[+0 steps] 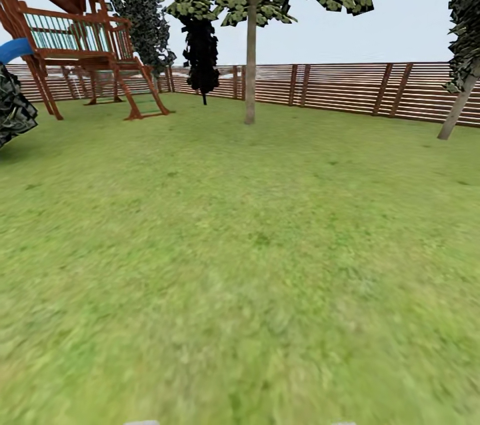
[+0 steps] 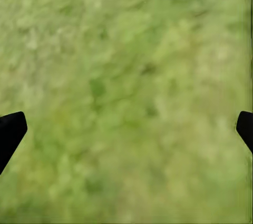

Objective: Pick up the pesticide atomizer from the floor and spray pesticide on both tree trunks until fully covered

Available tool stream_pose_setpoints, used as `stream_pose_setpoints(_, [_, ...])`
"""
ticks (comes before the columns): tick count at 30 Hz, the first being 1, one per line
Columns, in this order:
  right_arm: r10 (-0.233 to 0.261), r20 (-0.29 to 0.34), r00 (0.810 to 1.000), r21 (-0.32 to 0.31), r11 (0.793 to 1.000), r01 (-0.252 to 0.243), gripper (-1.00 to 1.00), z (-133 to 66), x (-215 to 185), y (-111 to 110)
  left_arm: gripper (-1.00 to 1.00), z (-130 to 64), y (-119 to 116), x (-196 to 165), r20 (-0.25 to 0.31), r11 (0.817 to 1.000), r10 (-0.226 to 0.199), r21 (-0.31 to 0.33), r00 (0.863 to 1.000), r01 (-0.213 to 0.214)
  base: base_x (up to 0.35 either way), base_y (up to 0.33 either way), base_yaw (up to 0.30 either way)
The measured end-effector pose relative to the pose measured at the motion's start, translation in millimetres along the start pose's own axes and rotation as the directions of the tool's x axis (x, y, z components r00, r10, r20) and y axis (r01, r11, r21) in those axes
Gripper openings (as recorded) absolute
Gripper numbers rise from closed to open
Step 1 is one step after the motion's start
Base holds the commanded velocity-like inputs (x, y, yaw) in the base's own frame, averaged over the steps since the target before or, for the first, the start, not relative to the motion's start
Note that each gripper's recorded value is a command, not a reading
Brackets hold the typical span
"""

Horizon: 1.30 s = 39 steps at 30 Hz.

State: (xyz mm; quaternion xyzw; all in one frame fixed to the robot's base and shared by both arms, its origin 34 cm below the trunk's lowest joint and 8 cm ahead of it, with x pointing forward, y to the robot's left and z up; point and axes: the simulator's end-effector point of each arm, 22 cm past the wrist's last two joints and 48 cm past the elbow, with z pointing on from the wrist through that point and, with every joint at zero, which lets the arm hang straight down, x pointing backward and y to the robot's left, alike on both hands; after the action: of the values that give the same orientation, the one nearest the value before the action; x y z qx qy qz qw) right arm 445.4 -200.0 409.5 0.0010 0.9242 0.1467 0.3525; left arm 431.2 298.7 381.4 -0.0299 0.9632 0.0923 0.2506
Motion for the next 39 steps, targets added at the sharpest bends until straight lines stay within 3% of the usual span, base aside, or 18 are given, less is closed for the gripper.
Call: stream_pose_setpoints(39, [0.000,-0.001,1.000,0.000,1.000,0.000,1.00,-0.3,0.7,0.0,-1.00,0.0,0.1,-0.3,0.001,1.000,0.000,0.000,1.000,0.000,0.278,-0.171,0.000])
